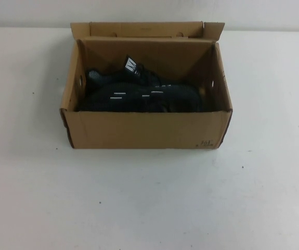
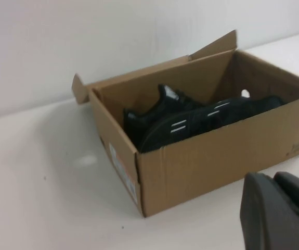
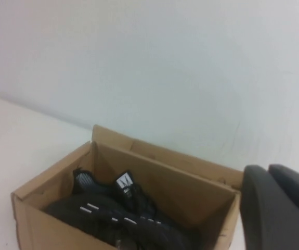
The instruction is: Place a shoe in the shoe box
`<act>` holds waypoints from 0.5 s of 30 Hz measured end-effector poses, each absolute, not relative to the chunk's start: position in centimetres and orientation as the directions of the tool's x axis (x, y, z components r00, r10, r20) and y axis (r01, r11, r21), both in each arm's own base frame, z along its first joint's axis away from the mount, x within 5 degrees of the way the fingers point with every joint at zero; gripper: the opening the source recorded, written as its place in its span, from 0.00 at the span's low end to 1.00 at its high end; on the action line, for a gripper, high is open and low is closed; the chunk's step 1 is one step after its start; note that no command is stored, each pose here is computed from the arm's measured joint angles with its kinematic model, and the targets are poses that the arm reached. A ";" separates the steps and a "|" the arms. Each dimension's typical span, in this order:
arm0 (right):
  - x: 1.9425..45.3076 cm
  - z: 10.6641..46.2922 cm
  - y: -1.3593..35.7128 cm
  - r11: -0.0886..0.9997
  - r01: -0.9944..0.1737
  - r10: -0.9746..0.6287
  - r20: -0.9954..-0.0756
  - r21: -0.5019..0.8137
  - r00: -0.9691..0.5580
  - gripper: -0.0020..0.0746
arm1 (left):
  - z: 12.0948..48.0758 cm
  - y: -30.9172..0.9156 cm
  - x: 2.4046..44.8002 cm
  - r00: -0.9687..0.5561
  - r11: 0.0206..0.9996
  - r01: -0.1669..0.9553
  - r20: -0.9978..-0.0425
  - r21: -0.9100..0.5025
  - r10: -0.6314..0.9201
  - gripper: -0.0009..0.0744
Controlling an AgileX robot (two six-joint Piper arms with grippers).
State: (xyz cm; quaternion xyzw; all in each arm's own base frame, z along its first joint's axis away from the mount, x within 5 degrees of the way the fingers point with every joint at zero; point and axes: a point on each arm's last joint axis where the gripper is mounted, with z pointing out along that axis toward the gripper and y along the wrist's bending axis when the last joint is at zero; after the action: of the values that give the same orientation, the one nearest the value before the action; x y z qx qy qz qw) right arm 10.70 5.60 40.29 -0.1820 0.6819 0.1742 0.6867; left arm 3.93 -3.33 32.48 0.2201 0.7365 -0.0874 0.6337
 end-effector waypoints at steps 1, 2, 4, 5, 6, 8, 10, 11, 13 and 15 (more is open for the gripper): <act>9.8 39.5 5.1 0.877 -0.480 0.002 -1.000 -0.013 0.030 0.01 | 31.8 -3.3 4.3 -0.113 0.897 0.423 -0.974 0.130 0.194 0.01; 8.9 38.9 4.7 0.880 -0.474 0.014 -0.998 -0.014 0.054 0.01 | 31.2 -3.2 4.6 -0.125 0.903 0.415 -0.976 0.115 0.181 0.01; 7.7 36.9 4.1 0.886 -0.464 0.023 -0.997 -0.012 0.071 0.01 | 30.2 -3.1 5.1 -0.131 0.914 0.393 -0.979 0.096 0.159 0.01; 7.3 36.0 3.9 0.887 -0.462 0.022 -0.997 -0.012 0.068 0.01 | 29.9 -3.1 5.2 -0.131 0.917 0.388 -0.978 0.098 0.160 0.01; 7.0 34.9 3.8 0.888 -0.460 0.020 -0.998 -0.010 0.061 0.01 | 29.6 -3.0 5.4 -0.132 0.917 0.385 -0.977 0.105 0.167 0.01; 6.7 32.5 3.6 0.889 -0.459 0.008 -0.999 -0.007 0.031 0.01 | 29.4 -3.0 5.6 -0.135 0.916 0.385 -0.974 0.117 0.181 0.01; 6.5 30.5 3.5 0.889 -0.458 -0.004 -1.000 -0.005 0.003 0.01 | 29.3 -3.0 5.7 -0.134 0.915 0.384 -0.973 0.125 0.189 0.01; 6.5 29.7 3.5 0.889 -0.458 -0.008 -1.000 -0.004 -0.007 0.00 | 29.4 -3.0 5.7 -0.132 0.914 0.384 -0.973 0.127 0.191 0.01; 6.4 28.2 3.5 0.889 -0.458 -0.020 -0.999 -0.001 -0.037 0.00 | 29.4 -3.0 5.7 -0.131 0.914 0.386 -0.973 0.127 0.190 0.01; 6.5 27.2 3.5 0.890 -0.457 -0.029 -0.998 0.001 -0.058 0.00 | 29.4 -3.0 5.7 -0.128 0.915 0.383 -0.974 0.127 0.188 0.01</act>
State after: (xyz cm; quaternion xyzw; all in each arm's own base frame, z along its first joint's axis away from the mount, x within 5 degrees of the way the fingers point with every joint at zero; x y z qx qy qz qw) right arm 6.50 3.49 27.19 -0.1713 0.7093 0.1608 0.6646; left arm 5.71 -3.02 29.40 0.1913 0.7470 -0.0771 0.6320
